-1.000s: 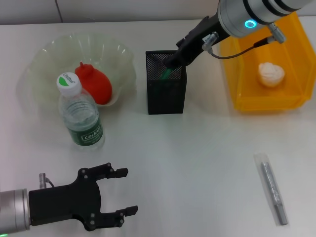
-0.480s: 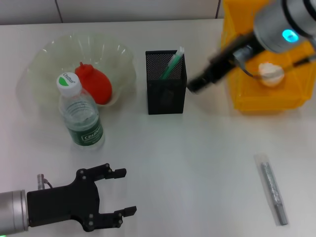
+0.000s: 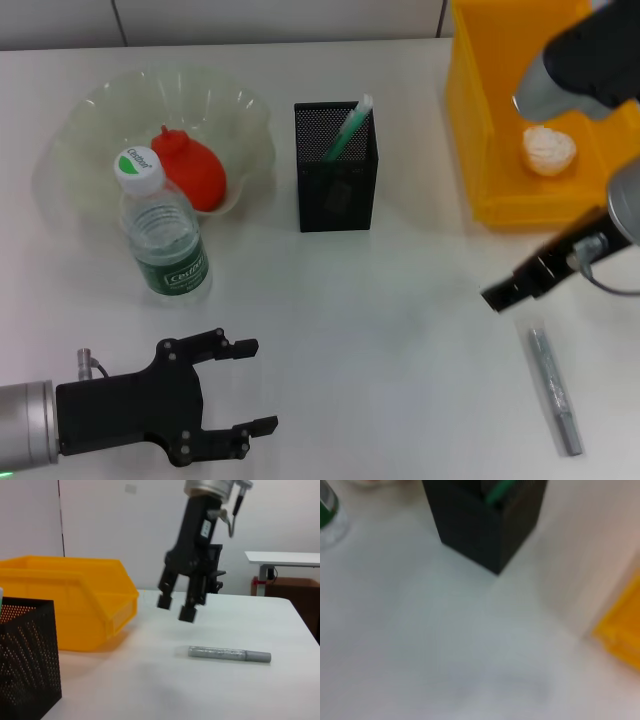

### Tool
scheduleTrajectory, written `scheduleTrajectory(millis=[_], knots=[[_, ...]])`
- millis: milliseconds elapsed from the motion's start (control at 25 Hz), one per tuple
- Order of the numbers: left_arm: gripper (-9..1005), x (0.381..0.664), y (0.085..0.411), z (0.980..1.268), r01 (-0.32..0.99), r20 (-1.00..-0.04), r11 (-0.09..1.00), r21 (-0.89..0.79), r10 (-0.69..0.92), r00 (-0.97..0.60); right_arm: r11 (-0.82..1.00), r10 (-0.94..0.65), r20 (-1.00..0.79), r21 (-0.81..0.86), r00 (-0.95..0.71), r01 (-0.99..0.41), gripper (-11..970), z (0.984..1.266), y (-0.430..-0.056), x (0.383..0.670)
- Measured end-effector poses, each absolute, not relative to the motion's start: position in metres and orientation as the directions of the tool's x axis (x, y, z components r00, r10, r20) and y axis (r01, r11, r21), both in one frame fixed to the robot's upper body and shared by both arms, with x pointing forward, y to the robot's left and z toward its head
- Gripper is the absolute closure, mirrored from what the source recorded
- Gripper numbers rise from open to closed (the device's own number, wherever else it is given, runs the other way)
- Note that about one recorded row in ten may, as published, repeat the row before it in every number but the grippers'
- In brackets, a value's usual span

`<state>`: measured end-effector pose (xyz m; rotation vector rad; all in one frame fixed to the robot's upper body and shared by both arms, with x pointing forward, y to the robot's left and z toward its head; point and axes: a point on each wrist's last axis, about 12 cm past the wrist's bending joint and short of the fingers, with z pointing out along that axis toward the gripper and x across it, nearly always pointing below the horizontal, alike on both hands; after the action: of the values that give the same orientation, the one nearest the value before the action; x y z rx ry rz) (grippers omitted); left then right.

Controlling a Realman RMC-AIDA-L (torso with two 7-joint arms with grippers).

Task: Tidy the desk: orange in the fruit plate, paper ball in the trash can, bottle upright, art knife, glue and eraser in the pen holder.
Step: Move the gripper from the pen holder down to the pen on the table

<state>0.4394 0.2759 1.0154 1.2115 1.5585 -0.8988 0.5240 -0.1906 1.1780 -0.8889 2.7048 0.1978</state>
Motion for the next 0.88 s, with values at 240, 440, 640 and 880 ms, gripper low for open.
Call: scheduleTrajectory(millis=[240,440,640,880], knots=[[194,0.44,0.276,1.016,0.97,-0.956,0.243,-0.004,0.284,-0.075,0.83,-0.523,-0.27,0.056,-0.808,-0.555,159,1.163,-0.204,0.517],[194,0.439,0.276,1.016,0.97,-0.956,0.241,-0.005,0.282,-0.075,0.85,-0.5,-0.232,0.053,-0.834,-0.524,172,1.15,-0.213,0.515],[194,0.439,0.276,1.016,0.97,-0.957,0.241,-0.006,0.281,-0.076,0.844,-0.511,-0.211,0.058,-0.833,-0.533,184,1.135,-0.208,0.516],[194,0.439,0.276,1.016,0.971,-0.957,0.241,-0.004,0.282,-0.074,0.839,-0.521,-0.192,0.06,-0.832,-0.54,199,1.127,-0.205,0.517]])
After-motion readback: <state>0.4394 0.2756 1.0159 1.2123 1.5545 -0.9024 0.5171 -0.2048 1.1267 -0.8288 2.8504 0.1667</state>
